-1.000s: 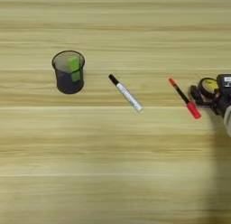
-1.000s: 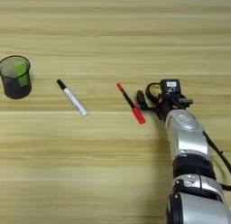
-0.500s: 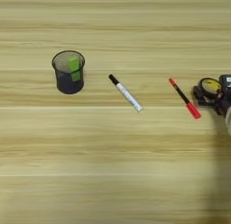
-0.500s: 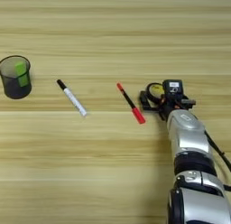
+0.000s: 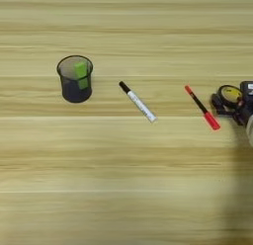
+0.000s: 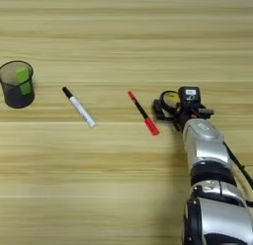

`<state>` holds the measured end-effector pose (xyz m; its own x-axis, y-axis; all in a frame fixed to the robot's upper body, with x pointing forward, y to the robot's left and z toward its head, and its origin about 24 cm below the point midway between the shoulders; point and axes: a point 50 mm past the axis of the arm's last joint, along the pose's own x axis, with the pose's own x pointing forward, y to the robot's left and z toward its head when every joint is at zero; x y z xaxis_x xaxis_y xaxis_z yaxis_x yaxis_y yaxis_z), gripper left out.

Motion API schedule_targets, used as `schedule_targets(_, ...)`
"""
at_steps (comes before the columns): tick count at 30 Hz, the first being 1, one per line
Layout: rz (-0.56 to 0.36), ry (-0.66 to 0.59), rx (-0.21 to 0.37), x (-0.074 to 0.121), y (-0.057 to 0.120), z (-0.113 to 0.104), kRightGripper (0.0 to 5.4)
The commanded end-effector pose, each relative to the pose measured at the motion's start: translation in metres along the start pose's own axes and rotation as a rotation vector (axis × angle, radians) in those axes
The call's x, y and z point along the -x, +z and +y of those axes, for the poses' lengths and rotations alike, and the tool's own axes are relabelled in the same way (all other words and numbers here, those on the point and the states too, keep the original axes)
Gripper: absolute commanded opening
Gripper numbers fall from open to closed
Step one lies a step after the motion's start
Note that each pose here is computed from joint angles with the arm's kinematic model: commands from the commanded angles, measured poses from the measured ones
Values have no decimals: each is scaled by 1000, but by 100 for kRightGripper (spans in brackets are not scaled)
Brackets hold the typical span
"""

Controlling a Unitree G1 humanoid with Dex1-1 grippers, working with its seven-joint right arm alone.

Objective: Move the objects on the table

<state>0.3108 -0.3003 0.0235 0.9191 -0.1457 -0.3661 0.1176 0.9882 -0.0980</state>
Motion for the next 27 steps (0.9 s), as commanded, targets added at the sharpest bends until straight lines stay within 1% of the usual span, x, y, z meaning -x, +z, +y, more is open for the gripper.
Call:
schedule_targets(1,-93,23,-31,-5,39,-5,539)
schedule_targets(2,-91,27,-33,-5,39,-4,538)
schedule_targets(6,-80,46,-38,-6,37,-1,488)
schedule_targets(8,-79,53,-41,-6,37,0,473)
schedule_targets(11,-77,56,-42,-6,37,0,428)
schedule_targets(13,-76,58,-43,-6,37,0,410)
schedule_targets(21,-81,70,-39,-6,37,3,404)
schedule_targets(24,-97,91,-17,-7,42,10,404)
schedule_targets(27,-123,118,13,-7,50,18,404)
